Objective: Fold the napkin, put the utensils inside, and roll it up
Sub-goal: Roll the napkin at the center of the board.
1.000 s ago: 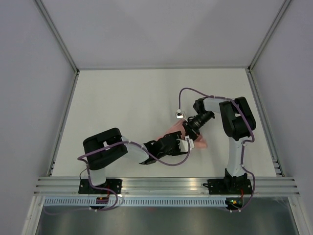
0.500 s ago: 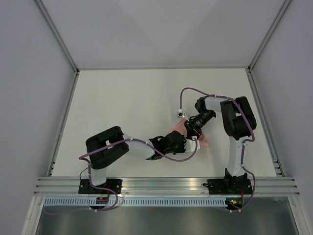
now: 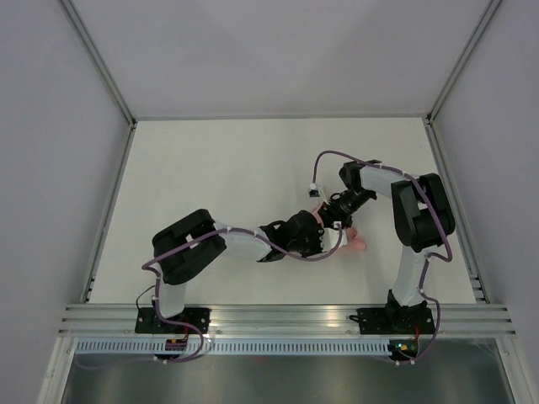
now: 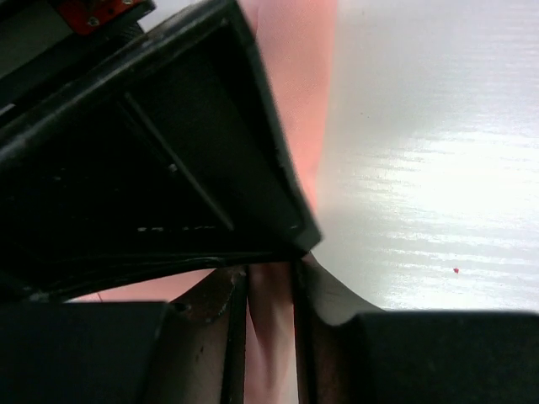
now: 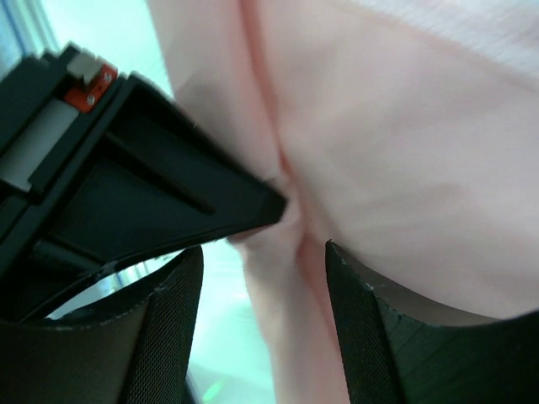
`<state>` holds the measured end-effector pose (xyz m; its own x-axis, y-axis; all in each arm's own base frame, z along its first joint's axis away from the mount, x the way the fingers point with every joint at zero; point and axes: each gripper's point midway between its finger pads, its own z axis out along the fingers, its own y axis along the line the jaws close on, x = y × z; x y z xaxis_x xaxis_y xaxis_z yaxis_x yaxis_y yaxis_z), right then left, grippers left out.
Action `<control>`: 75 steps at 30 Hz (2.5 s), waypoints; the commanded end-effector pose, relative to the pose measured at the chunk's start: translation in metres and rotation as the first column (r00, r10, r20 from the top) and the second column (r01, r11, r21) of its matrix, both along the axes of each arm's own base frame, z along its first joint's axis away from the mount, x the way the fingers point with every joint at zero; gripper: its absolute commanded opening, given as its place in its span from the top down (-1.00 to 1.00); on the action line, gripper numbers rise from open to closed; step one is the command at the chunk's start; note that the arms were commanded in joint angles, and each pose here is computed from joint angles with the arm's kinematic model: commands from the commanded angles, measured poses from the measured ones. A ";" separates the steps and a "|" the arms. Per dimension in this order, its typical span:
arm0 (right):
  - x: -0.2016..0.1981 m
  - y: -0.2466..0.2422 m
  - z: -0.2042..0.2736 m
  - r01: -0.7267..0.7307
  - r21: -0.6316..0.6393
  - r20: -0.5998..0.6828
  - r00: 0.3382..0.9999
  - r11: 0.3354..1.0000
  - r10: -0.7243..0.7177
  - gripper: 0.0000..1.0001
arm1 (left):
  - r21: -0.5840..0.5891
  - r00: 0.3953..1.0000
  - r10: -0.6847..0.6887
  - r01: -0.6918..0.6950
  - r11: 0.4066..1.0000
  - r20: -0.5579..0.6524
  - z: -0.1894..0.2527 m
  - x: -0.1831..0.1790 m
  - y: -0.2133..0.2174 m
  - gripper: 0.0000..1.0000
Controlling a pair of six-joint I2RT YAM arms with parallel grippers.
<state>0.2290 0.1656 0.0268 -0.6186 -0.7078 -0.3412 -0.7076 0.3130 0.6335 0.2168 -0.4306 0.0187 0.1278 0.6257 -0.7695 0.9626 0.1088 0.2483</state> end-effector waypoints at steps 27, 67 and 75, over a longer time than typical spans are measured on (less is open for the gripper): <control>0.036 -0.064 0.079 0.138 0.250 0.636 0.723 0.958 -0.270 -0.44 | 0.219 0.600 0.149 0.045 0.975 -0.786 -0.080 -0.028 0.056 0.95; -0.011 -0.001 -0.014 -0.113 -0.168 0.799 0.566 0.979 0.202 0.46 | 0.242 0.466 0.215 -0.003 0.970 -0.858 -0.049 -0.006 0.034 0.32; -0.025 0.000 -0.023 -0.165 -0.175 0.731 0.639 0.971 0.240 0.67 | 0.133 0.498 0.176 -0.121 0.984 -0.849 0.008 0.026 0.018 0.03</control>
